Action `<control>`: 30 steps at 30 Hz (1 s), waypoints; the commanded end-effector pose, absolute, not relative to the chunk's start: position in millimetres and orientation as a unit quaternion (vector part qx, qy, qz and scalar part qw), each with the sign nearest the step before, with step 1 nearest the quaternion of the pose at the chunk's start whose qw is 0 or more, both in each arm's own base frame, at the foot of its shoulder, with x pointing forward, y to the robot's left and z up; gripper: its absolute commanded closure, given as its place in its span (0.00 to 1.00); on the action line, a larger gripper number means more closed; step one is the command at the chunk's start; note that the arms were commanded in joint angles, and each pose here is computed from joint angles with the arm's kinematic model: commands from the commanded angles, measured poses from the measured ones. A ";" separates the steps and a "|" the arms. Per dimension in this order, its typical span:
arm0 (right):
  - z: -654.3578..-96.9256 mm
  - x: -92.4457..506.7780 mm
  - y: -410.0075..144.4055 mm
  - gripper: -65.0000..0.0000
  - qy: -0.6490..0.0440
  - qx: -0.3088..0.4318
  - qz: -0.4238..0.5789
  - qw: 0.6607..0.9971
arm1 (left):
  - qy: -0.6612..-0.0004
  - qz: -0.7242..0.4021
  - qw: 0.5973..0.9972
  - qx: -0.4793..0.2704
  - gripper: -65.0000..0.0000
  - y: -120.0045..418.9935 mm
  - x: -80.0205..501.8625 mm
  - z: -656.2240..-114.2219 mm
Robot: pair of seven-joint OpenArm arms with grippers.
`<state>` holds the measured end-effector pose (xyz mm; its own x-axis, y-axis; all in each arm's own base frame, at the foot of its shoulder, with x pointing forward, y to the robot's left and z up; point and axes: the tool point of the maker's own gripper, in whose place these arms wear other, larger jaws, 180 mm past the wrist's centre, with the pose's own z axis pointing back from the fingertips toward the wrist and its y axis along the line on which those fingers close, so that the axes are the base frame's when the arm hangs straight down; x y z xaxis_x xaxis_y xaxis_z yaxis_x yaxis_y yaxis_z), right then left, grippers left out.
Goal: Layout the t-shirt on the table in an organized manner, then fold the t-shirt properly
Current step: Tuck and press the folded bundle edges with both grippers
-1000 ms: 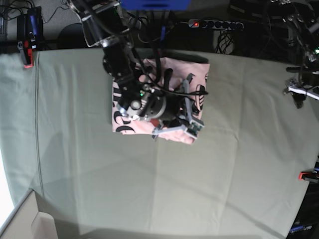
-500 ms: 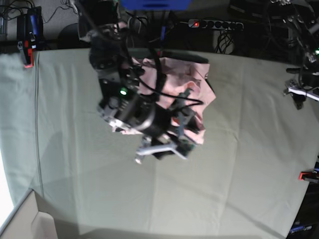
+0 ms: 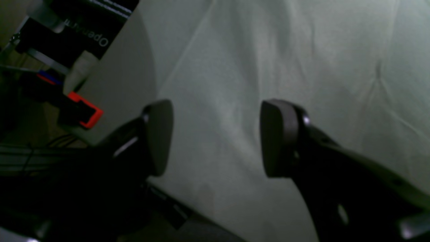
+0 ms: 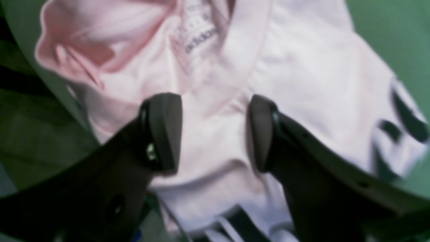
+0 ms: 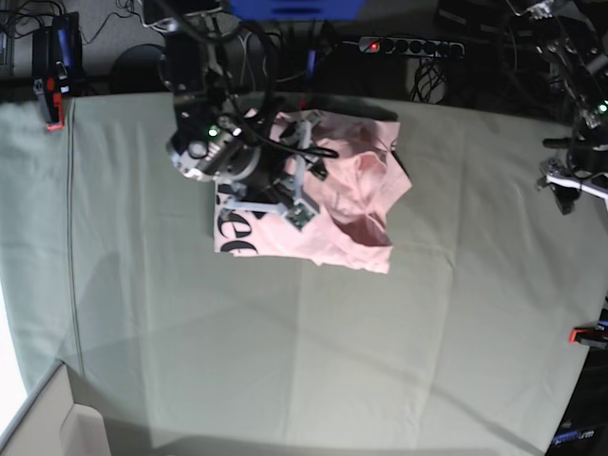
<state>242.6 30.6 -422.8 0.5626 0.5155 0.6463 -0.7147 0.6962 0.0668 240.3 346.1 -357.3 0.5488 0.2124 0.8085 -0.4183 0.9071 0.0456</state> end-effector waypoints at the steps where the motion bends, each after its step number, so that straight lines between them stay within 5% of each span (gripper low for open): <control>1: -417.7 247.6 39.4 0.50 -0.324 0.181 0.345 0.862 | -0.460 0.175 0.861 0.126 0.39 351.7 246.4 -343.2; 12: -419.3 222.6 81.0 0.50 -0.327 0.230 0.377 0.835 | -0.442 0.176 0.871 0.122 0.32 349.0 240.9 -347.9; 19: -355.8 238.5 69.9 0.50 -0.414 0.202 0.367 0.808 | -0.436 0.210 0.875 -0.004 0.26 311.7 248.3 -344.4; 30: -355.8 263.5 -33.5 0.50 -0.430 0.100 0.280 0.852 | -0.352 0.099 0.908 -0.203 0.27 139.0 275.7 -384.6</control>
